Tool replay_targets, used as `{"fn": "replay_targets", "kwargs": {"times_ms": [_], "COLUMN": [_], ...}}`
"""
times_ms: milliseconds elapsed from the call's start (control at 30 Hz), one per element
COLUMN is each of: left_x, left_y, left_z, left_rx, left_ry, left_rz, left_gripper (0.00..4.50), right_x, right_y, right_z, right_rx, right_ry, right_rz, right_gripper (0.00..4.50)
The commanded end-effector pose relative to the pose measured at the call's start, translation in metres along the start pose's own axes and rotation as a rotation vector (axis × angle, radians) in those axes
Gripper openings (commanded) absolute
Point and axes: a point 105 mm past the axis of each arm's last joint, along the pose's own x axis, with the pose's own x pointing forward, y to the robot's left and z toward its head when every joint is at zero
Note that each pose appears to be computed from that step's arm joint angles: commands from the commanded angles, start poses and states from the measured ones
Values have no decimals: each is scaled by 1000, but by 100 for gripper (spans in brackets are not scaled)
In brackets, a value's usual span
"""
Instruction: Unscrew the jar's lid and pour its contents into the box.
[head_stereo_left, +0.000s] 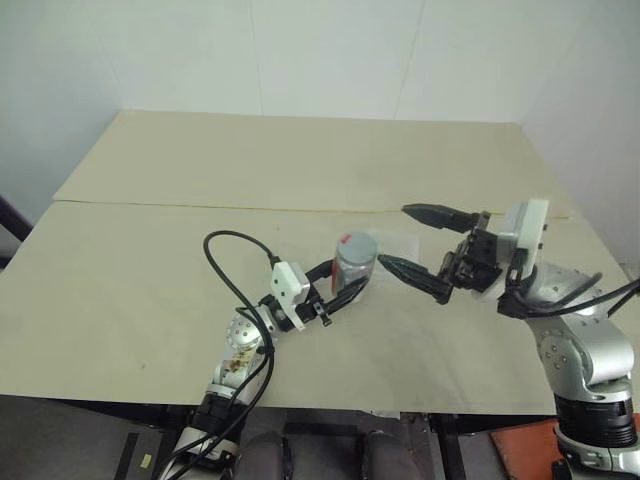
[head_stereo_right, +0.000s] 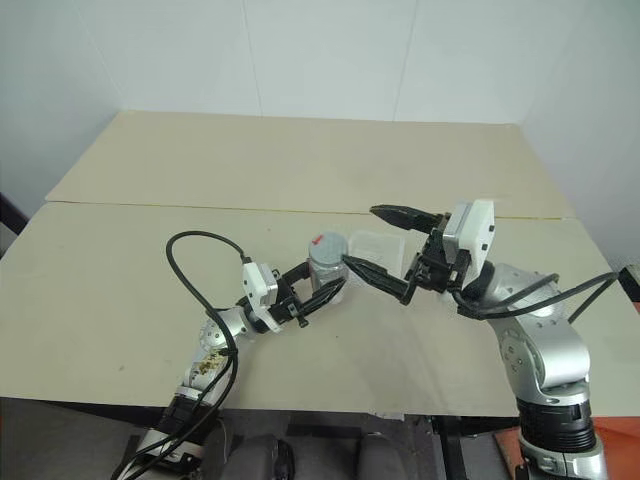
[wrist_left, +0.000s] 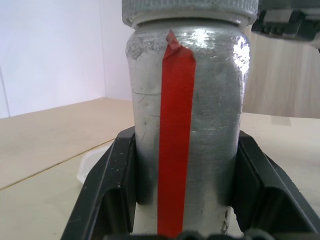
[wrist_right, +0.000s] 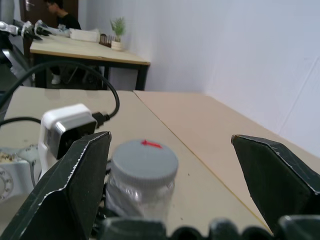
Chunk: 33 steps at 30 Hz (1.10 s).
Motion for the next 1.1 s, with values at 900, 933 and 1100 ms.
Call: {"fn": "replay_targets", "kwargs": {"times_ms": [900, 933, 1100], "left_x": [2, 2, 2], "left_y": [-5, -5, -4], "left_z": [5, 5, 5], "left_rx": [67, 67, 68], "left_ry": [-40, -40, -39], "left_rz": [-23, -23, -21], "left_gripper": [210, 210, 210], "right_x": [26, 25, 13], "right_y": [3, 2, 1], "right_z": [-14, -14, -18], "right_rx": [-33, -32, -33], "right_ry": [57, 58, 76], "right_rz": [9, 4, -22], "right_gripper": [450, 450, 450]}}
